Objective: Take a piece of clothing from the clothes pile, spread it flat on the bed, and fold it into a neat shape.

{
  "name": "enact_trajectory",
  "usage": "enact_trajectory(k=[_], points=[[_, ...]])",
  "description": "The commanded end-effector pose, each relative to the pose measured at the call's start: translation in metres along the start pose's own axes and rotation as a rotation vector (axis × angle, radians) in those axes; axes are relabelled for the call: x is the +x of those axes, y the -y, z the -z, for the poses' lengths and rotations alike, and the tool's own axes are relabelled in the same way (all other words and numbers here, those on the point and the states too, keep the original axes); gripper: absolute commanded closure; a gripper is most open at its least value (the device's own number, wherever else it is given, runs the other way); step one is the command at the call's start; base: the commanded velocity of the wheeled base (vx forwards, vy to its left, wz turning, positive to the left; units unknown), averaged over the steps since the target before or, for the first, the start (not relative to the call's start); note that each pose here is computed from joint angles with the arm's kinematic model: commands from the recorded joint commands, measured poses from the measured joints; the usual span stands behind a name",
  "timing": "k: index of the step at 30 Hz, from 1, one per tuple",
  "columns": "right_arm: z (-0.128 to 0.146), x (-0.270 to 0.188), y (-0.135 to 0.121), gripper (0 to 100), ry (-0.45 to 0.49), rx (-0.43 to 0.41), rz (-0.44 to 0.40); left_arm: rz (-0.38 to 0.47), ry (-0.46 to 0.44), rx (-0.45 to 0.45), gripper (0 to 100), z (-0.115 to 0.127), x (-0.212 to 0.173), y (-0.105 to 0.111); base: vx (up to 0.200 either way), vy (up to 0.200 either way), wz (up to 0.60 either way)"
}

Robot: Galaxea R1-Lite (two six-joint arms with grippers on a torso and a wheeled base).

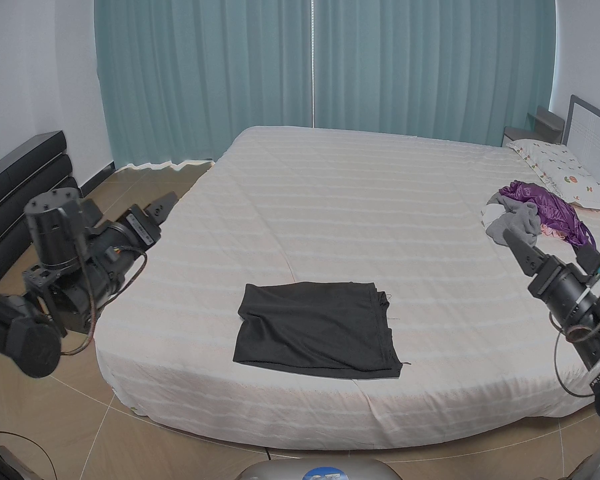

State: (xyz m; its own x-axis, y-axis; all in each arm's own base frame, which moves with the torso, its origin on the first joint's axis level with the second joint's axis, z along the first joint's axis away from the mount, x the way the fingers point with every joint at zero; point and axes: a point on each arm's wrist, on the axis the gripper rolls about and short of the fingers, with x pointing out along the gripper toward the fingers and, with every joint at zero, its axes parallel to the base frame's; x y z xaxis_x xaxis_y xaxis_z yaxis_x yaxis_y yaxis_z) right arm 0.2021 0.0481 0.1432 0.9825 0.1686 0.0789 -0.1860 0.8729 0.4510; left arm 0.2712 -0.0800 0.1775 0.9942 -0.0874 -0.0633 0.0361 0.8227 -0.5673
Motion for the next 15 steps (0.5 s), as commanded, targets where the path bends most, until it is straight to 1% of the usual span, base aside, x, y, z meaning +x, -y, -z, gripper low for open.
enact_trajectory(k=[1, 2, 3, 6, 7, 9, 11, 13, 15], points=[[-0.039, -0.102, -0.013, 0, 0.196, -0.135, -0.076, 0.019, 0.25, 0.122, 0, -0.046, -0.107, 0.0, 0.0, 0.0, 0.0], [-0.039, -0.102, -0.013, 0, 0.196, -0.135, -0.076, 0.019, 0.25, 0.122, 0, -0.046, -0.107, 0.0, 0.0, 0.0, 0.0], [-0.038, -0.119, -0.011, 0, 0.178, -0.202, -0.065, 0.006, 0.291, 0.172, 0, -0.049, -0.127, -0.004, 0.0, 0.0, 0.0], [-0.032, -0.152, -0.005, 0, 0.142, -0.294, -0.056, 0.003, 0.353, 0.219, 0, -0.052, -0.156, -0.01, 0.0, 0.0, 0.0], [-0.03, -0.157, -0.004, 0, 0.131, -0.304, -0.06, 0.002, 0.361, 0.224, 0, -0.052, -0.16, -0.011, 0.0, 0.0, 0.0], [-0.015, -0.183, 0.005, 0, 0.056, -0.348, -0.074, -0.015, 0.398, 0.251, 0, -0.05, -0.18, -0.019, 0.0, 0.0, 0.0], [-0.002, -0.2, 0.014, 0, 0.009, -0.363, -0.055, -0.043, 0.419, 0.278, 0, -0.045, -0.193, -0.026, 0.0, 0.0, 0.0], [0.006, -0.214, 0.019, 0, 0.007, -0.386, -0.031, -0.094, 0.428, 0.313, 0, -0.037, -0.205, -0.036, 0.0, 0.0, 0.0], [0.009, -0.223, 0.02, 0, 0.013, -0.414, 0.004, -0.118, 0.432, 0.348, 0, -0.03, -0.217, -0.045, 0.0, 0.0, 0.0]])
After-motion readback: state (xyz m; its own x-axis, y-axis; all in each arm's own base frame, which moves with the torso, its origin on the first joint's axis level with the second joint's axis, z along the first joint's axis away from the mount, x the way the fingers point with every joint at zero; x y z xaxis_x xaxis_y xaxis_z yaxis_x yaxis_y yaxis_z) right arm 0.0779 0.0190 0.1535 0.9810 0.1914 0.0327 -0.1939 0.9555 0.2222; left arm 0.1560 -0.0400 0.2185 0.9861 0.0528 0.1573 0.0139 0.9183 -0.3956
